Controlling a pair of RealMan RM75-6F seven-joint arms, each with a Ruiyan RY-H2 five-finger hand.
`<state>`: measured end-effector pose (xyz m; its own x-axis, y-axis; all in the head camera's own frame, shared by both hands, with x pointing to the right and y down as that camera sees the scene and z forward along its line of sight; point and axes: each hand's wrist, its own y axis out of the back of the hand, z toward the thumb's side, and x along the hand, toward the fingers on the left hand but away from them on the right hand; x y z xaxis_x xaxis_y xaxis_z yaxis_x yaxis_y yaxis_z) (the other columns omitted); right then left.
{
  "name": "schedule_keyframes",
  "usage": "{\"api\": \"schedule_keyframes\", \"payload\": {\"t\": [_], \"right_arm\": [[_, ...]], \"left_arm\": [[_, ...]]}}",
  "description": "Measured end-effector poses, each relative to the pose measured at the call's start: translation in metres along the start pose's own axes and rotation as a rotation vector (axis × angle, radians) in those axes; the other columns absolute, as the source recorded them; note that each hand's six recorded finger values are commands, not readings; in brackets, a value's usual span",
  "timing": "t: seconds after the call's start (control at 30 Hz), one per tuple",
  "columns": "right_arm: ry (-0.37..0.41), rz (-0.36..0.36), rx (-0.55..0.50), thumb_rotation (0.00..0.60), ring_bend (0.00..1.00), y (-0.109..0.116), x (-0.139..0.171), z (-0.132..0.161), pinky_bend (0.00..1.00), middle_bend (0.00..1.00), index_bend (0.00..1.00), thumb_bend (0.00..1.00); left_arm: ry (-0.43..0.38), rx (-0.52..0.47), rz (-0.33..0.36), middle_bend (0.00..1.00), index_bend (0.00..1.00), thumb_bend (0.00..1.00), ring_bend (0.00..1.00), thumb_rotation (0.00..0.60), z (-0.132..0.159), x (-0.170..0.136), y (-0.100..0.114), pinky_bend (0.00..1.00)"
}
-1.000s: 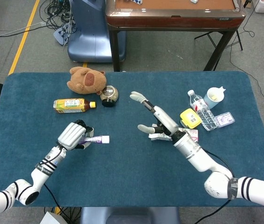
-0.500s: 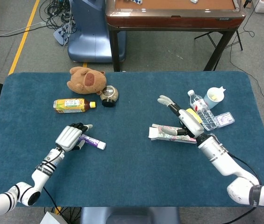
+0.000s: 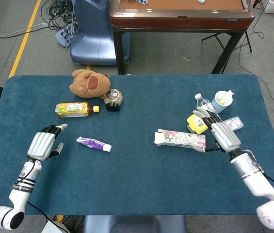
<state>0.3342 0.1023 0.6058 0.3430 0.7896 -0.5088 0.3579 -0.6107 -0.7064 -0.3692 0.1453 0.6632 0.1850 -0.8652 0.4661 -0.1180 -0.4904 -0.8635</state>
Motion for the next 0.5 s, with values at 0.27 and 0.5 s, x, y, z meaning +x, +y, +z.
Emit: {"api": "schedule_keyframes", "payload": {"t": [0.27, 0.5], "right_arm": [[-0.171, -0.115, 0.251, 0.600, 0.00, 0.008, 0.056, -0.037, 0.00, 0.01, 0.00, 0.00], [-0.309, -0.175, 0.288, 0.600, 0.00, 0.007, 0.114, -0.054, 0.00, 0.02, 0.00, 0.00]], "left_arm": [[0.065, 0.025, 0.083, 0.25, 0.20, 0.41, 0.19, 0.600, -0.020, -0.046, 0.019, 0.23], [0.084, 0.042, 0.112, 0.25, 0.21, 0.41, 0.19, 0.600, -0.021, -0.083, 0.027, 0.23]]}}
